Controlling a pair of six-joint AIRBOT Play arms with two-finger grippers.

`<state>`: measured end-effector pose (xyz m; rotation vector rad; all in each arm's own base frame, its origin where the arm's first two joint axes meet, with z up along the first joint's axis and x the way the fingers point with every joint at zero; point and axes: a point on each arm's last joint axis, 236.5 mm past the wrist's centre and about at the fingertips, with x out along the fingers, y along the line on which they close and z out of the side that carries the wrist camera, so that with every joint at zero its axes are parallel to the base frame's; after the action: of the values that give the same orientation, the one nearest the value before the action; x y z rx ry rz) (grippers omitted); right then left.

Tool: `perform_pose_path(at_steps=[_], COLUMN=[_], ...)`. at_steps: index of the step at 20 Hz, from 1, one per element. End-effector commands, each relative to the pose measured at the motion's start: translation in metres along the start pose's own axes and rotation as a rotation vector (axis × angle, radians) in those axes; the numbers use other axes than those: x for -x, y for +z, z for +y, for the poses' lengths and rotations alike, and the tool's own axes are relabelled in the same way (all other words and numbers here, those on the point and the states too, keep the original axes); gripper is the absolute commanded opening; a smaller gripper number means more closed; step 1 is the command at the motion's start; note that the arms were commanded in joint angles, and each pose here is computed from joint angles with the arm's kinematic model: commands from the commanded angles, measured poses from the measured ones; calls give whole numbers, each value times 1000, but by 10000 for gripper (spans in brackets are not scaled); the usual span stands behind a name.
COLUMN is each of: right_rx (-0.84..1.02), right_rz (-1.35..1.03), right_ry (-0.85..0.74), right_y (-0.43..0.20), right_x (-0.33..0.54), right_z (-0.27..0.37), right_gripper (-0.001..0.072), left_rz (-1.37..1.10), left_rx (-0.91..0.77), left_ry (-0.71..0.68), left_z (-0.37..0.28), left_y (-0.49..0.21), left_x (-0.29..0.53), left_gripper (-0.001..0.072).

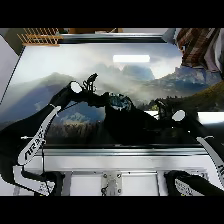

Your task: Fold the clothes and pants, and hang the long-sleeved shirts on hangers.

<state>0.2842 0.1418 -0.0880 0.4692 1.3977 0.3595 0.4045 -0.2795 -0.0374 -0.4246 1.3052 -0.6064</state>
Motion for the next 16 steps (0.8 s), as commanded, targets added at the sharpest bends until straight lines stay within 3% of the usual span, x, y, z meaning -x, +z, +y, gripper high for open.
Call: perform_pose_path(at_steps=[1,5,9,12,15,16], right_rx=[81,351,436,413,377,361], right_rz=[-52,-292,-602,-615,-524,-491], right_ry=[-14,-101,-82,-70,-94,-116], right_y=[23,104,130,124,116,113], right_x=[16,168,298,305,275,262], right_z=[8,62,141,147,127,115], right_gripper=[21,20,20,20,20,20], left_rz=[-51,-374,-617,-511,-278,-186], left_rx=[-68,-370,-567,-628,-674,-681], left_ry=[65,263,415,408,371,364], left_z=[10,-37,-97,-114,-105,-98], left_y=[19,93,79,29,-36,-60], left_x=[29,199,326,319,258,233], left_gripper=[11,11,12,12,14,78])
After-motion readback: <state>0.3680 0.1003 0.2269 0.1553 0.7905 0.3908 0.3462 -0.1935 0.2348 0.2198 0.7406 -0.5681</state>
